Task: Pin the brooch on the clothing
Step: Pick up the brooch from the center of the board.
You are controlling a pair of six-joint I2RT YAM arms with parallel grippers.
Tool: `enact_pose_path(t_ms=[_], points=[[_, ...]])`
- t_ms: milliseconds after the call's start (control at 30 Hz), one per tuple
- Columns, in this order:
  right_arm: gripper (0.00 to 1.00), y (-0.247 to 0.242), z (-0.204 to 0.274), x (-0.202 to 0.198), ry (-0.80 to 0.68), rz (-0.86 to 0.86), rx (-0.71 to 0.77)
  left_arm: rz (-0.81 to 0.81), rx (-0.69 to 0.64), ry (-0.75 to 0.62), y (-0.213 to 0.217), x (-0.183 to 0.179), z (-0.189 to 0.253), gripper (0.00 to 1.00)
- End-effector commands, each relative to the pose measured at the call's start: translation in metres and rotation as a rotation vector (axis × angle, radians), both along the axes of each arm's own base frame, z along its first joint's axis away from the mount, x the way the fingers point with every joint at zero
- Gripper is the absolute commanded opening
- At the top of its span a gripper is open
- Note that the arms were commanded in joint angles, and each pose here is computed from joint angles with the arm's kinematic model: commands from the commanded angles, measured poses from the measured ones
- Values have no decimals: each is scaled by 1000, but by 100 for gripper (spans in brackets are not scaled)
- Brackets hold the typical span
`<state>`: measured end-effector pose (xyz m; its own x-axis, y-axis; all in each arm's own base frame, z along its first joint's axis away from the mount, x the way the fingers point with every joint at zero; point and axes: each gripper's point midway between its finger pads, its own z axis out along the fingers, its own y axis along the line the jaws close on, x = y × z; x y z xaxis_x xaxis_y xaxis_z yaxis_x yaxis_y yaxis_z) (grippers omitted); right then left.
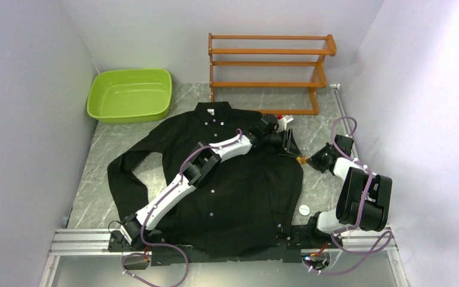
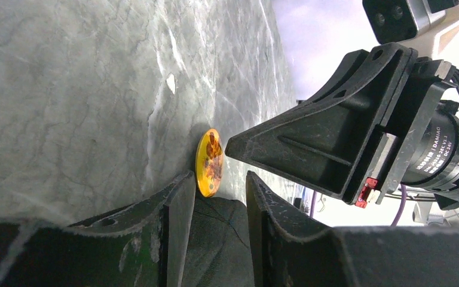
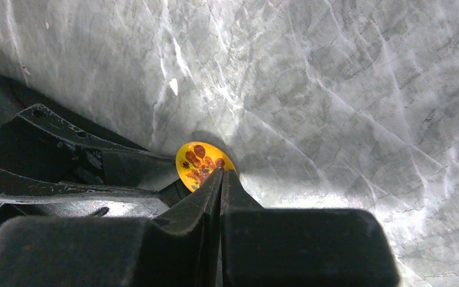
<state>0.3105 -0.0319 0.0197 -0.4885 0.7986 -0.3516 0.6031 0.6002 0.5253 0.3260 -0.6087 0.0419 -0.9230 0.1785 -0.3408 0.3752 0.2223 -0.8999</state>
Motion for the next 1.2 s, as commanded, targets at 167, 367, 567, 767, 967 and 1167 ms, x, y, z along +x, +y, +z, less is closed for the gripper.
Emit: enact_pose_path(t_ms=[167,367,567,767,967,1167], points=[[0,5,0,8,-45,42,28,-71,45,117,1,-30,-40,36],[0,3,5,6,-55,46,7,-72,20,128,-2,-30,-42,5],[4,-7,29,7,-98,29,-66,-47,-23,41,3,-18,-5,3],[26,-9,111,18,-322,73,-166,-1,-245,-104,27,9,96,3],[86,2,189,19,-512,143,-232,-27,-455,-225,51,15,194,2],[100,30,212,22,-626,252,-158,10,-484,-286,82,32,236,3]])
